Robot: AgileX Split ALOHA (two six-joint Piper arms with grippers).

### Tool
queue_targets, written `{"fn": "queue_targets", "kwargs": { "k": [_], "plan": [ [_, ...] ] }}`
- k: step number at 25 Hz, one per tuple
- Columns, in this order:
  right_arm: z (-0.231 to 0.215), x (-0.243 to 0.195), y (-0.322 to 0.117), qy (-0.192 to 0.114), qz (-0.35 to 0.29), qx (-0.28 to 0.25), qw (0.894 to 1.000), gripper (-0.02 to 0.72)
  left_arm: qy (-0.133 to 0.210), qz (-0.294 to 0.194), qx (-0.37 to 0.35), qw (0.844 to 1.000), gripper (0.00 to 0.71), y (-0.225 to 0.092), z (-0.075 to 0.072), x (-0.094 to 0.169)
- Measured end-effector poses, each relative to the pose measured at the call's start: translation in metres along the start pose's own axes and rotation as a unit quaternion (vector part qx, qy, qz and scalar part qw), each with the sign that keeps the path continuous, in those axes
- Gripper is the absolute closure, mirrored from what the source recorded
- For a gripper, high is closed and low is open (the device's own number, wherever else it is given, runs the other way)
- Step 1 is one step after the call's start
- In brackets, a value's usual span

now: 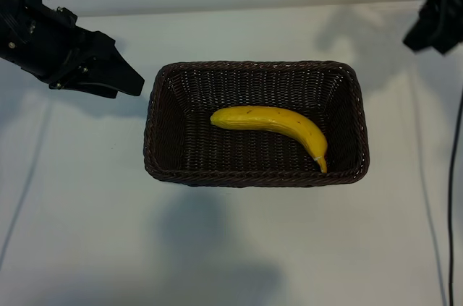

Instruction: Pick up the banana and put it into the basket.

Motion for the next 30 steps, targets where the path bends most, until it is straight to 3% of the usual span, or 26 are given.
{"fn": "queue_targets", "kwargs": {
  "k": [5, 22, 30],
  "plan": [
    [0.01, 0.001, 0.002, 0.024, -0.014, -0.009, 1.0, 0.223, -0.001, -0.002, 0.0, 1.0, 0.184, 0.001, 0.0, 0.0],
    [0.017, 0.003, 0.006, 0.041, -0.029, -0.016, 0.999, 0.223, 0.002, -0.005, -0.002, 1.0, 0.184, 0.002, 0.001, 0.0],
    [0.012, -0.026, 0.005, 0.067, -0.001, -0.029, 0.997, 0.223, 0.003, -0.006, -0.002, 1.0, 0.184, 0.002, 0.001, 0.0]
  ]
}}
Point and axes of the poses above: a point on each arm's last joint axis where the gripper is mounted, x pointing back along that axis away from the gripper, z along the wrist's bending axis when the last joint is at zero, y = z × x, the point moved 8 cm from there along -x, pointing out along that axis toward the gripper, and after that the axes turned 15 degrees about -x, right-handed, at the moved point
